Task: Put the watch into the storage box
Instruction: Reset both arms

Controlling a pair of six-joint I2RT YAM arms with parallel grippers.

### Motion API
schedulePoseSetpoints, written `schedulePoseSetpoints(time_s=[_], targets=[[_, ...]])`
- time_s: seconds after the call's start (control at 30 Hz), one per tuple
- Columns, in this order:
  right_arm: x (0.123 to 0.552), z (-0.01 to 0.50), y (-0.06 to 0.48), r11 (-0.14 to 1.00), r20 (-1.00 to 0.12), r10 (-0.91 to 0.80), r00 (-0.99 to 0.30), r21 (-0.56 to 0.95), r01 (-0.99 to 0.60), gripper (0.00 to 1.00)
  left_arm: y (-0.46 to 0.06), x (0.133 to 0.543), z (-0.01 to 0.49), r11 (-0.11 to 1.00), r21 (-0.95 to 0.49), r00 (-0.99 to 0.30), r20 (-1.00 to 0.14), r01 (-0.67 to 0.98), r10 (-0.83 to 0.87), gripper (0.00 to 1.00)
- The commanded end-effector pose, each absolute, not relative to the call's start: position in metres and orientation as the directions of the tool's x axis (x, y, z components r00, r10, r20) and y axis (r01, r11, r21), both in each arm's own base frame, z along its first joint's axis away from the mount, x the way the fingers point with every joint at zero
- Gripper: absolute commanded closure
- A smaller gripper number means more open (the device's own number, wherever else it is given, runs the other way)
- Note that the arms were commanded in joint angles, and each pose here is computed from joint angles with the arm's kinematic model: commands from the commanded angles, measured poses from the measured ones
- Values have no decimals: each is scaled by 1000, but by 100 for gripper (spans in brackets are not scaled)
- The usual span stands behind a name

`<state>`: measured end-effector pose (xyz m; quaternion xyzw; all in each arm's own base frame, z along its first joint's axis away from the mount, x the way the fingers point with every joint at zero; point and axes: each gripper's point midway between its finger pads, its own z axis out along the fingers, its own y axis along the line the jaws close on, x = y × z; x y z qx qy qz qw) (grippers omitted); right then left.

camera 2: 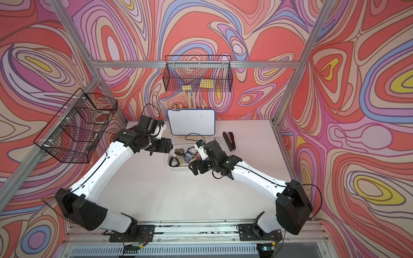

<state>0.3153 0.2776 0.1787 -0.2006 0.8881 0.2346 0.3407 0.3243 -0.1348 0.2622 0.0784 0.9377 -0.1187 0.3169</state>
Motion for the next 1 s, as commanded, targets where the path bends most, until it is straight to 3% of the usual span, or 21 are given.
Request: schedulePoseSetpoints(time_s=[0.0, 0.07, 0.2, 0.33, 0.4, 0.57, 0.8, 0.97], targets=[[365, 187, 221, 927, -729, 20, -685, 270, -259, 2, -116, 320, 295, 969, -160, -647, -762, 186, -2, 8], [382, 185, 189, 953, -740, 80, -668, 252, -165, 2, -101, 309, 301, 979, -131, -587, -810, 158, -14, 1], [408, 188, 112, 992, -807, 122, -578, 106, 62, 2, -69, 301, 296, 997, -64, -476, -879, 45, -35, 0], [420, 179, 33, 950, -850, 227, -476, 85, 302, 2, -26, 311, 273, 980, 26, -389, -920, -196, -54, 0], [415, 171, 4, 915, -862, 252, -440, 65, 398, 2, -20, 319, 263, 972, 50, -324, -945, -232, -29, 0], [413, 155, -7, 924, -936, 121, -331, -16, 382, 2, 0, 323, 228, 936, 83, -172, -985, -342, 24, 0], [429, 169, 7, 961, -983, -1, -185, -53, 273, 2, 22, 336, 174, 886, 214, -233, -964, -412, 125, 0], [435, 170, 6, 956, -980, -83, -182, -130, 262, 2, 24, 351, 151, 919, 175, -224, -970, -352, 99, 0]])
